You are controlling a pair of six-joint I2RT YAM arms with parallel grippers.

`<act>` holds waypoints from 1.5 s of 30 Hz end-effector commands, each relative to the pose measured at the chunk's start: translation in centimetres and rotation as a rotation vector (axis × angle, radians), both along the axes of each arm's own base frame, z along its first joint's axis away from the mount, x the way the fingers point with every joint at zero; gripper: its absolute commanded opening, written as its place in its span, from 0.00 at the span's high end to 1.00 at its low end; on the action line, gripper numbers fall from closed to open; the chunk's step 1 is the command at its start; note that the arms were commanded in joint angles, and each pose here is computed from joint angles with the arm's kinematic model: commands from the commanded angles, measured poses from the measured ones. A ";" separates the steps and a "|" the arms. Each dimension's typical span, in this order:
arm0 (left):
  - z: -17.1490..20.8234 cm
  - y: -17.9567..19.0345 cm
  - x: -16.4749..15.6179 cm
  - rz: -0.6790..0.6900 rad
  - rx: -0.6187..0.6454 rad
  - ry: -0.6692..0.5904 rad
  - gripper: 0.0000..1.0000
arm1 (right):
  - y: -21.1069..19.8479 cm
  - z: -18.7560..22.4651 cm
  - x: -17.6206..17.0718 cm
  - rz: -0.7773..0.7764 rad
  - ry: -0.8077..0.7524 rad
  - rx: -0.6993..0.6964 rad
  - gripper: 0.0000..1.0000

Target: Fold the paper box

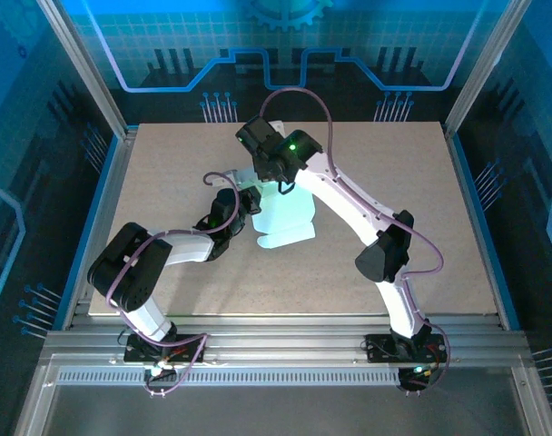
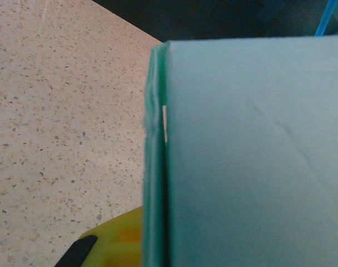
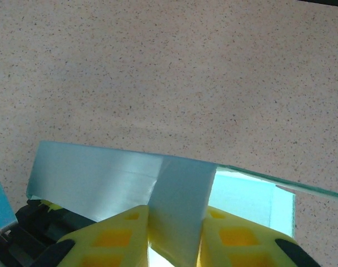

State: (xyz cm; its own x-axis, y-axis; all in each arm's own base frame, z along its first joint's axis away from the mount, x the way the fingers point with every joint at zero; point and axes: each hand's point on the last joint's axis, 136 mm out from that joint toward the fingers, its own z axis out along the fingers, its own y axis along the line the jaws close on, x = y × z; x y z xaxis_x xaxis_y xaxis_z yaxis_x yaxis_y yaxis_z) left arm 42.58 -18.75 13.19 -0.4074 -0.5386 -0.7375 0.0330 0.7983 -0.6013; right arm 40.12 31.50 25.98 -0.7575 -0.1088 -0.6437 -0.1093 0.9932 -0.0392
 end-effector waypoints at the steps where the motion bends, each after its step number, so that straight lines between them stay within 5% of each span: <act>1: 1.4 -0.4 0.0 -0.009 -0.025 -0.050 1.00 | -0.6 0.8 -0.4 0.011 0.002 0.008 0.57; 8: 0.8 -0.3 0.1 -0.011 -0.046 -0.021 1.00 | -0.1 4.4 -1.9 0.118 -0.059 0.063 0.35; 14: -0.1 -0.2 0.3 -0.056 -0.073 0.037 1.00 | -0.9 9.8 -4.8 0.313 -0.160 0.150 0.31; 20: 0.7 -1.6 0.0 -0.209 -0.138 0.017 1.00 | -5.4 9.7 -4.7 0.406 -0.170 0.349 0.30; 27: 1.6 -2.3 -0.8 -0.345 -0.154 -0.022 1.00 | -8.5 8.2 -3.9 0.560 -0.048 0.701 0.36; 33: 1.7 -2.7 -0.5 -0.353 -0.171 -0.013 1.00 | -8.0 6.1 -3.9 0.645 0.024 0.716 0.40; 37: 1.6 -2.8 -0.2 -0.355 -0.185 -0.002 1.00 | -7.2 5.2 -3.9 0.676 0.076 0.744 0.58; 45: 1.4 -2.8 0.0 -0.341 -0.193 0.020 1.00 | -5.2 3.4 -4.8 0.721 0.132 0.721 0.58</act>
State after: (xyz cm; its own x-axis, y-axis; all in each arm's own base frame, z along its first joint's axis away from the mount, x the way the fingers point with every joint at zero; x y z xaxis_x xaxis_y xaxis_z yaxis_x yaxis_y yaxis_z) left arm 41.75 -21.20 13.08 -0.6140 -0.4808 -0.6260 0.2382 0.6432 -0.7277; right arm 36.12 25.12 28.99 -0.7528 -0.1490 -0.6411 -0.6127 0.5147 0.5998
